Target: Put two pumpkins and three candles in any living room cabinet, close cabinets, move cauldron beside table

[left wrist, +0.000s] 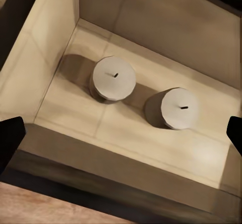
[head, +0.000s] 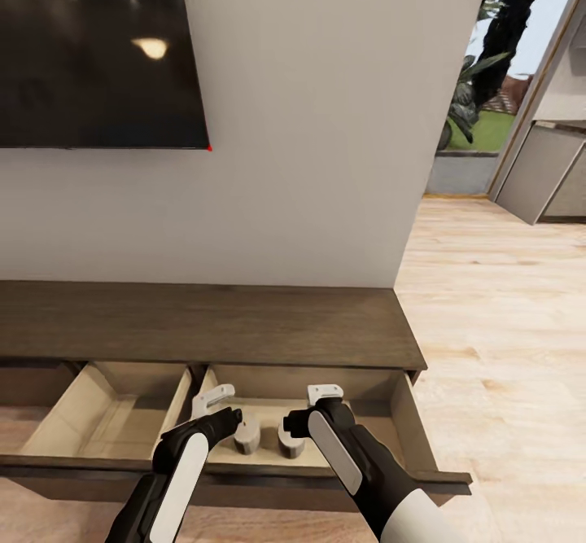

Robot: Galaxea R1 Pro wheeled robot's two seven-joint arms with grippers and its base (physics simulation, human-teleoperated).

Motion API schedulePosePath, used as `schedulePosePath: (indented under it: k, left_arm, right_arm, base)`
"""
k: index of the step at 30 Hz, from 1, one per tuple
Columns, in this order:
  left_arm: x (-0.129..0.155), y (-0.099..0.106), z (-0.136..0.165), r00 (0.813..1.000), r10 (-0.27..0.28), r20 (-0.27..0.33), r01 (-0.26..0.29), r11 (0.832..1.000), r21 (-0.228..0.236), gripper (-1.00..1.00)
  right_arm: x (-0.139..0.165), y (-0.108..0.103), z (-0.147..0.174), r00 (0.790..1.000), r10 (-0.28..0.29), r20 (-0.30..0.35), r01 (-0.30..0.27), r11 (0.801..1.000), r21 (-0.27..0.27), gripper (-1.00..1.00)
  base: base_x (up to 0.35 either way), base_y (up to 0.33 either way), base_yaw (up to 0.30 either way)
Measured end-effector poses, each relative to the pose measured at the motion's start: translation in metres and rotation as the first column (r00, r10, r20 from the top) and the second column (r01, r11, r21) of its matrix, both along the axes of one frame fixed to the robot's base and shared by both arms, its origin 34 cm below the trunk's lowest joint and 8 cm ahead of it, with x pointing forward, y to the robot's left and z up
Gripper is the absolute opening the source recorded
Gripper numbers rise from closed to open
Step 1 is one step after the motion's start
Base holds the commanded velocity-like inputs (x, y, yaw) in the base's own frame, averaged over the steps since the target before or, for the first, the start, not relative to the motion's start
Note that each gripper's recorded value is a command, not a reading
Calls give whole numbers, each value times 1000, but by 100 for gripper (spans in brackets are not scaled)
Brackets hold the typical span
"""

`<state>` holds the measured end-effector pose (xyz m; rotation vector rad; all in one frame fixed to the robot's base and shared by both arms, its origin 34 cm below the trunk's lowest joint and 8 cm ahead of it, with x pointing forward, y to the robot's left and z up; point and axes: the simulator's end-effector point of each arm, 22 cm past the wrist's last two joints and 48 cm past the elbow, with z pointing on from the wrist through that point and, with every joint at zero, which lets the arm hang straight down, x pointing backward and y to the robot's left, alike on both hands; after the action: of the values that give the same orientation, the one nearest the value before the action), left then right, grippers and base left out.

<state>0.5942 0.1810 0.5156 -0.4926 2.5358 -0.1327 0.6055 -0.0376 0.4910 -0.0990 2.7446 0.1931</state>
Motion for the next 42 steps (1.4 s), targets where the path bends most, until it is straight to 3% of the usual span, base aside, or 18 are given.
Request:
schedulePosePath:
  k: [11,34,42]
  left_arm:
    - [5,0,23,1000,0,1,0,1000,0,100]
    - [12,0,69,1000,0,0,0,1000,0,100]
    - [14,0,85,1000,0,0,0,1000,0,100]
  right_arm:
    - [4,0,23,1000,1,0,-1,1000,-1,100]
    - [11,0,69,1000,3,-3,-3,1000,-2,100]
    - [13,0,84,1000,4,-3,-4,1000,-3,100]
  base:
    - [-147,34,0]
    - [-10,2,0]
    - [-236,85,0]
